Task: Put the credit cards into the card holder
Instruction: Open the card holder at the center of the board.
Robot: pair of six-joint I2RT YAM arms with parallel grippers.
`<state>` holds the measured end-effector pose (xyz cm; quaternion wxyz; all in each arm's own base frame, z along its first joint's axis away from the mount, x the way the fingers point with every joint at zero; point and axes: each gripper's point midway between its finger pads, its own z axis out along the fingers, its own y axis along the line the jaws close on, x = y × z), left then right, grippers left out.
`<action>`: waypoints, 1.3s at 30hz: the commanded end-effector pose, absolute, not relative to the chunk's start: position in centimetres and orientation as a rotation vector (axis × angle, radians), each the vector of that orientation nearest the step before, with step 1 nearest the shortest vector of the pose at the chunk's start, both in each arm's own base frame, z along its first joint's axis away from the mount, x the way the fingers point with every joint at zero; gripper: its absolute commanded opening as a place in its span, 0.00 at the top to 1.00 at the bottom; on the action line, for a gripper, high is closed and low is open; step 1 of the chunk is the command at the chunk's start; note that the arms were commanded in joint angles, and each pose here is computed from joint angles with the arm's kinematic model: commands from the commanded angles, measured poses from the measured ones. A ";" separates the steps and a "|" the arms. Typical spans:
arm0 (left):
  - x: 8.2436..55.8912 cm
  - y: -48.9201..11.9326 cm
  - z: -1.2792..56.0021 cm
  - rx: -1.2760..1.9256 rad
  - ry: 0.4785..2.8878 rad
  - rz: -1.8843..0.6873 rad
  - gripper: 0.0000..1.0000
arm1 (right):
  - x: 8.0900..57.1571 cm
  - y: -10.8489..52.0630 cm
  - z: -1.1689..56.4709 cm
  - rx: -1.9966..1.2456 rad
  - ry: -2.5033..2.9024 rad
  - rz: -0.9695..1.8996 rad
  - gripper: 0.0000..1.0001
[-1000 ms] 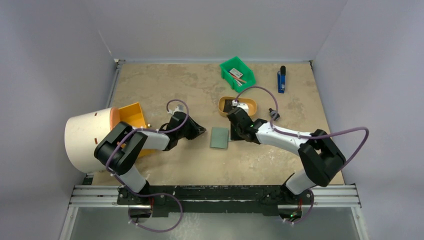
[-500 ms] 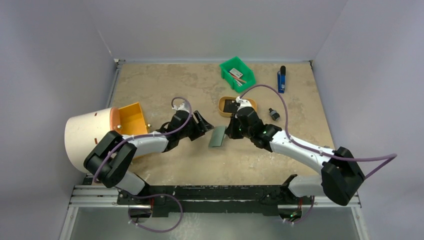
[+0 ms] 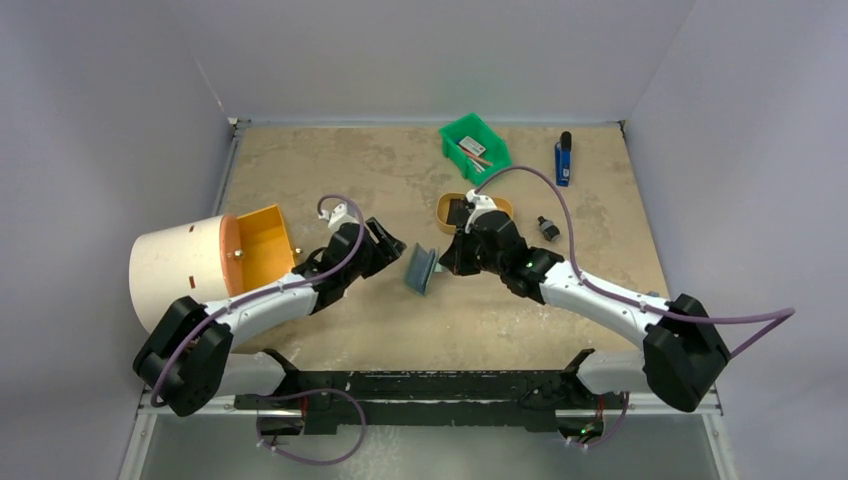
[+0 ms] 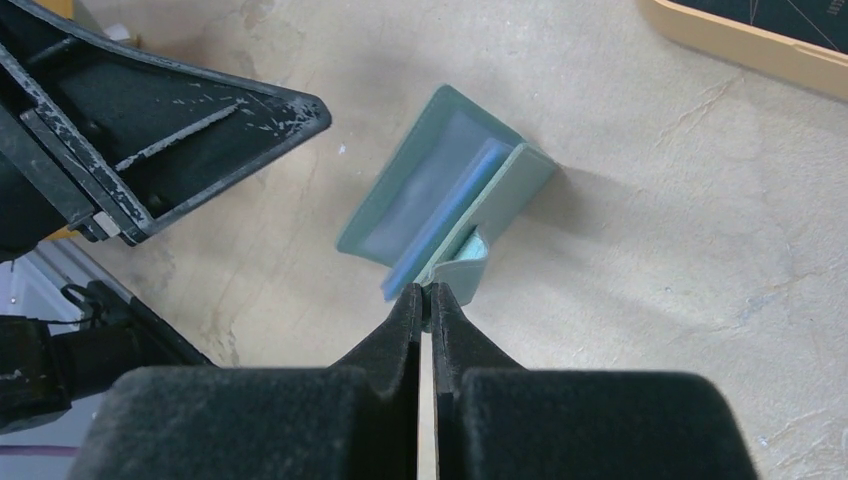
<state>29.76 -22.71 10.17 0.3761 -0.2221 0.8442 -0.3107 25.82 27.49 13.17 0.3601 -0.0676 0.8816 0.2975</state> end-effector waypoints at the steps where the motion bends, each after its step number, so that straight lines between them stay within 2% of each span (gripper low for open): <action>1: 30.3 -20.4 10.2 -0.568 2.150 -0.625 0.40 | 26.0 27.1 13.1 -0.163 2.286 0.725 1.00; 14: 31.2 -23.2 13.7 -0.425 2.099 -0.771 0.42 | 25.1 23.1 10.4 -0.086 2.356 0.528 1.00; 18: 31.4 -24.3 12.3 -0.398 2.156 -0.779 0.47 | 24.5 20.6 7.8 -0.010 2.416 0.383 1.00; 32: 31.2 -27.5 10.7 -0.347 2.203 -0.930 0.48 | 23.2 16.8 1.3 0.127 2.581 0.161 1.00; 39: 30.3 -30.4 10.7 -0.265 2.218 -1.052 0.49 | 22.9 17.0 1.1 0.154 2.585 0.209 1.00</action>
